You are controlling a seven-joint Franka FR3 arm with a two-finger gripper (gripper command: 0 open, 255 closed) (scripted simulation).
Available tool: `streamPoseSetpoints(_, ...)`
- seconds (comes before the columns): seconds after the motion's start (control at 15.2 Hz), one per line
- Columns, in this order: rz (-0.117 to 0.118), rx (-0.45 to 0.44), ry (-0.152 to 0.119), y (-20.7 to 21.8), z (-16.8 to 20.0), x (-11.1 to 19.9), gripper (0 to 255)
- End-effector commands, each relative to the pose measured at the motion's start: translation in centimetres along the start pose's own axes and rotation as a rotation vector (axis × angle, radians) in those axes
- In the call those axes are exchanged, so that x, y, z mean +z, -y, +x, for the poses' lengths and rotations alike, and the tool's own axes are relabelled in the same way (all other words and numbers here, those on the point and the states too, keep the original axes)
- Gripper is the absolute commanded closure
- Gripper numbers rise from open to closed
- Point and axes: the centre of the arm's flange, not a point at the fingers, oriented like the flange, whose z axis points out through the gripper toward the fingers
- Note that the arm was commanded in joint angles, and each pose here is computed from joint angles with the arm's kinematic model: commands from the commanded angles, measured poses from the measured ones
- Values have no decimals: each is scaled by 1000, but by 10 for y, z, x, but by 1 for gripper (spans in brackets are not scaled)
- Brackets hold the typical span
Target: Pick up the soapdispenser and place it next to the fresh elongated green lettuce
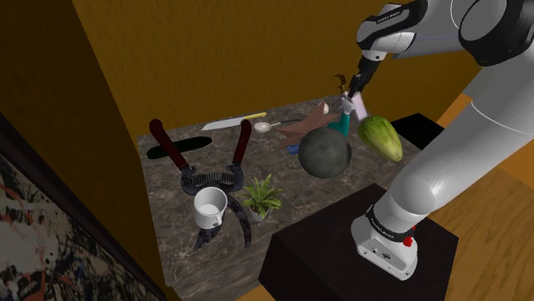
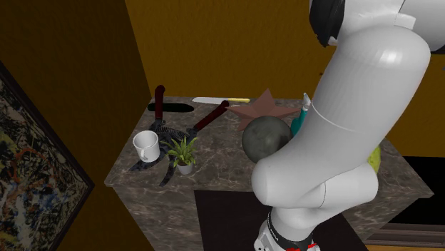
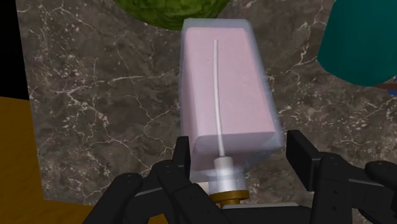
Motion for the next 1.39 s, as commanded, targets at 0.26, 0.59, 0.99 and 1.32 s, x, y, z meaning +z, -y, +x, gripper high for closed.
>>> streamPoseSetpoints(0.26, 0, 0, -1, 1, 0, 32, 255)
streamPoseSetpoints(0.59, 0, 0, -1, 1, 0, 58, 255)
streamPoseSetpoints(0.99, 0, 0, -1, 1, 0, 67, 255)
streamPoseSetpoints(1.32, 0, 0, -1, 1, -1, 67, 0)
